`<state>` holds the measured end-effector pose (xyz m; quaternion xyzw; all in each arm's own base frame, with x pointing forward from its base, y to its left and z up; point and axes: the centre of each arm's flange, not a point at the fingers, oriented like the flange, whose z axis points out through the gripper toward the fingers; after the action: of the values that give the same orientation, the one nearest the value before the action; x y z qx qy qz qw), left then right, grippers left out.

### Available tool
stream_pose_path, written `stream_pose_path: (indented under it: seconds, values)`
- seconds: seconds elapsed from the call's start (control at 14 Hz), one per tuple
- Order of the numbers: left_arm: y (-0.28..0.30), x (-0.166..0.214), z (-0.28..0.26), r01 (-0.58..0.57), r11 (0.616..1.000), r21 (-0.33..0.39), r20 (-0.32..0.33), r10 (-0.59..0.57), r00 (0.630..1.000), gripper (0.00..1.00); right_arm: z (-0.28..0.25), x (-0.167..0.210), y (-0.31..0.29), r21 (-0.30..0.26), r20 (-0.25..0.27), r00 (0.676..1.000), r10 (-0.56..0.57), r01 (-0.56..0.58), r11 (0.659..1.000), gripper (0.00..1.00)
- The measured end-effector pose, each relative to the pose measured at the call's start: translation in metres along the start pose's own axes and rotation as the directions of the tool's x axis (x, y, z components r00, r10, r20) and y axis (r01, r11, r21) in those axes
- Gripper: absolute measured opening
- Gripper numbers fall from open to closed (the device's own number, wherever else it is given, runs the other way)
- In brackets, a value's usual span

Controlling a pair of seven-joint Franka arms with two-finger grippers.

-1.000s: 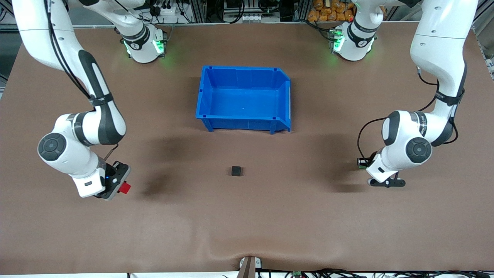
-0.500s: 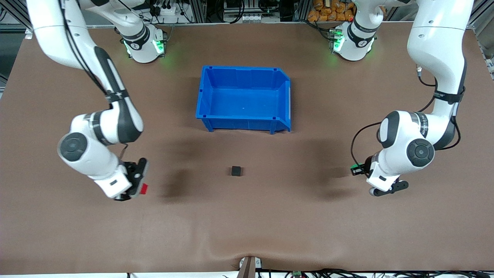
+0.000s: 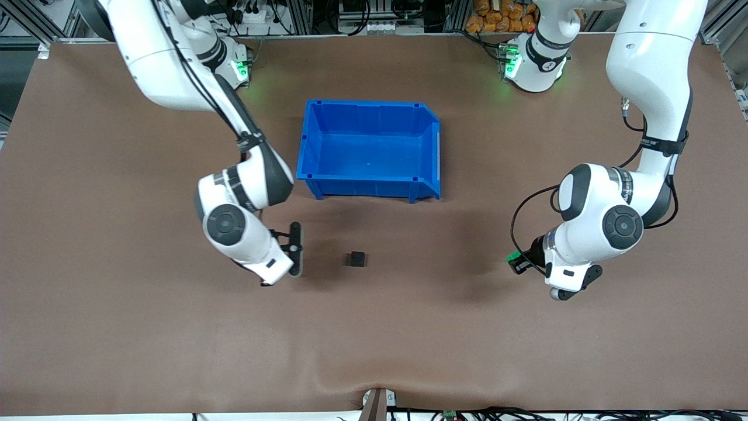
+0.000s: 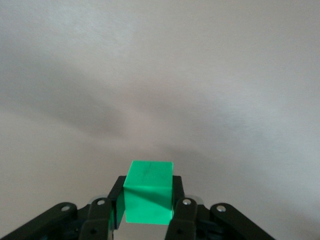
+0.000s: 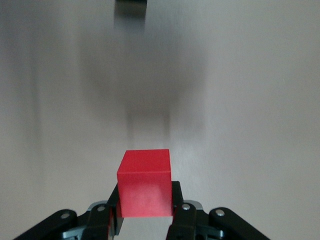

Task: Attach green and red cubes to black cube
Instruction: 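Carry the red cube with the right gripper toward the black cube, then lower the red cube beside the black cube and open the right gripper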

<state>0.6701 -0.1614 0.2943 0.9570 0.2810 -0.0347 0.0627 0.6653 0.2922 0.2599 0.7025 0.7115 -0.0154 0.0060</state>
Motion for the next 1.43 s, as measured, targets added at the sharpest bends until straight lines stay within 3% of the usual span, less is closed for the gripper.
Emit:
stream_pose_path:
  seconds: [0.43, 0.64, 0.79, 1.21, 1.43]
  values:
    - [0.044, -0.024, -0.006, 0.190, 0.981, -0.043, 0.009, -0.190, 0.982, 0.40, 0.030, 0.041, 0.004, 0.004, 0.000, 0.992, 0.128, -0.128, 0.992, 0.40]
    - [0.070, -0.039, 0.009, 0.295, 0.955, -0.042, 0.022, -0.294, 0.955, 0.40, 0.052, 0.060, -0.006, 0.065, -0.034, 0.976, 0.215, -0.213, 0.975, 0.40]
    - [0.086, -0.048, 0.017, 0.355, 0.934, -0.044, 0.029, -0.354, 0.935, 0.40, 0.062, 0.074, -0.014, 0.089, -0.043, 0.975, 0.220, -0.216, 0.972, 0.40]
    - [0.127, -0.076, 0.034, 0.508, 0.860, -0.060, 0.044, -0.506, 0.862, 0.40, 0.061, 0.115, -0.036, 0.090, -0.037, 0.966, 0.256, -0.252, 0.964, 0.40]
    - [0.135, -0.079, 0.046, 0.530, 0.843, -0.087, 0.047, -0.528, 0.848, 0.40, 0.061, 0.120, -0.039, 0.089, -0.038, 0.966, 0.254, -0.250, 0.964, 0.40]
